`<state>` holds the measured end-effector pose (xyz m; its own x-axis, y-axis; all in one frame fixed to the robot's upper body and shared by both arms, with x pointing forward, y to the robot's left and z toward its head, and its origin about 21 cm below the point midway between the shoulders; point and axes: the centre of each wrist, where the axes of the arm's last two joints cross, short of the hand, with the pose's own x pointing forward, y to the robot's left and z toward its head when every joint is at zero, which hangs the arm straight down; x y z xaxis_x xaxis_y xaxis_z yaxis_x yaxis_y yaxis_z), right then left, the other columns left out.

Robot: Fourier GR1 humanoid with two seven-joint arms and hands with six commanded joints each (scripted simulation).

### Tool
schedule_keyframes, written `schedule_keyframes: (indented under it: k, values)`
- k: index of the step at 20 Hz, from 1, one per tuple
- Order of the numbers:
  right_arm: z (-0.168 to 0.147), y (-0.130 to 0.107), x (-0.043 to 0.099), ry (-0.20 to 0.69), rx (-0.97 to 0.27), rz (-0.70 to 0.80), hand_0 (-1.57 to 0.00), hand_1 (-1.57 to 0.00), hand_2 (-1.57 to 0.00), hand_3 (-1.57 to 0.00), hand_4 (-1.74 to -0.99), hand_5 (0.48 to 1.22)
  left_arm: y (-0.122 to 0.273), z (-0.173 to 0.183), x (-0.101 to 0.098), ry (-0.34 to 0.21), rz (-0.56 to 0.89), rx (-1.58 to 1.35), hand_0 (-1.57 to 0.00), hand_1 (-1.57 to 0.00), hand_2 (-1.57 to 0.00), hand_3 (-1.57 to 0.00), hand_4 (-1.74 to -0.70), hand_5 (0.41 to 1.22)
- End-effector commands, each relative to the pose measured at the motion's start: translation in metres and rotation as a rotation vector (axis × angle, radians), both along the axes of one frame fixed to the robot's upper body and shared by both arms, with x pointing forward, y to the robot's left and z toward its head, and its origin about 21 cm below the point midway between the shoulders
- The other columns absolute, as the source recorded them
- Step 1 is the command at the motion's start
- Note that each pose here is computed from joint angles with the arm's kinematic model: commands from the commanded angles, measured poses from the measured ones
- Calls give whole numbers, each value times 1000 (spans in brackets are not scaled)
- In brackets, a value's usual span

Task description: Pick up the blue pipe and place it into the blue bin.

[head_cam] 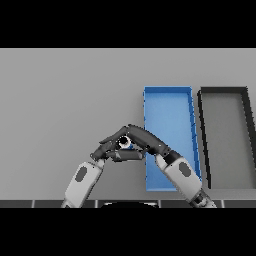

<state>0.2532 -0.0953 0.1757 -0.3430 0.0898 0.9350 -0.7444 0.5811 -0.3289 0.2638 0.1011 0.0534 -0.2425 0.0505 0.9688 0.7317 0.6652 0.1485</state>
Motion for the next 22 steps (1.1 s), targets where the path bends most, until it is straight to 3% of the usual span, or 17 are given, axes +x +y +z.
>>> schedule_keyframes:
  k: [1, 3, 4, 5, 6, 9, 11, 15, 17, 22]
  values:
    - [-2, 0, 2, 3, 4, -18, -1533, -1533, -1535, -1501, -1721, 1160, -1, -2, 0, 2, 12, 12, -1571, -1571, -1571, -1426, -1731, 1221]
    - [-4, -1, 0, -8, 17, -43, -1547, -1547, -1548, -1526, -1728, 1182, 0, -2, 1, -18, 21, 22, -1571, -1571, -1571, -1424, -1730, 1221]
    - [-3, -2, -1, -17, 25, -45, -1551, -1551, -1552, -1535, -1731, 1190, 2, -1, -1, -54, 38, 25, -1571, -1571, -1571, -1454, -1724, 1221]
    - [-2, -1, -1, -28, 20, -53, -1555, -1555, -1556, -1542, -1733, 1196, 2, 0, -1, -72, 51, 47, -1462, -1342, -1293, -1166, -1599, 1221]
    - [-2, 0, 0, -26, 9, -58, -1558, -1558, -1559, -1548, -1734, 1201, 4, 1, -1, -58, 35, 73, -1169, -1073, -1034, -933, -1475, 1221]
    - [-1, 2, -2, 8, -5, -72, -1565, -1565, -1565, -1559, -1738, 1211, 6, 0, -2, -52, -18, 137, -598, -549, -529, -477, -1206, 1221]
    - [1, 6, -5, 9, -24, -83, -1567, -1567, -1567, -1563, -1739, 1214, 11, -1, 2, -62, -15, 167, -383, -351, -338, -305, -1085, 1029]
    - [2, 6, -4, -14, -19, -97, -1569, -1569, -1569, -1568, -1740, 1218, 8, 0, -1, -5, 25, 181, -156, -143, -138, -124, -980, 704]
    - [1, 4, -5, -11, -2, -92, -1570, -1570, -1570, -1569, -1740, 1219, 10, -1, 1, 36, 29, 191, -100, -91, -88, -79, -969, 603]
    - [5, 2, -2, 45, 105, -57, -1571, -1571, -1571, -1570, -1741, 1220, 14, -7, 0, 27, 42, 213, -32, -29, -28, -25, -928, 484]
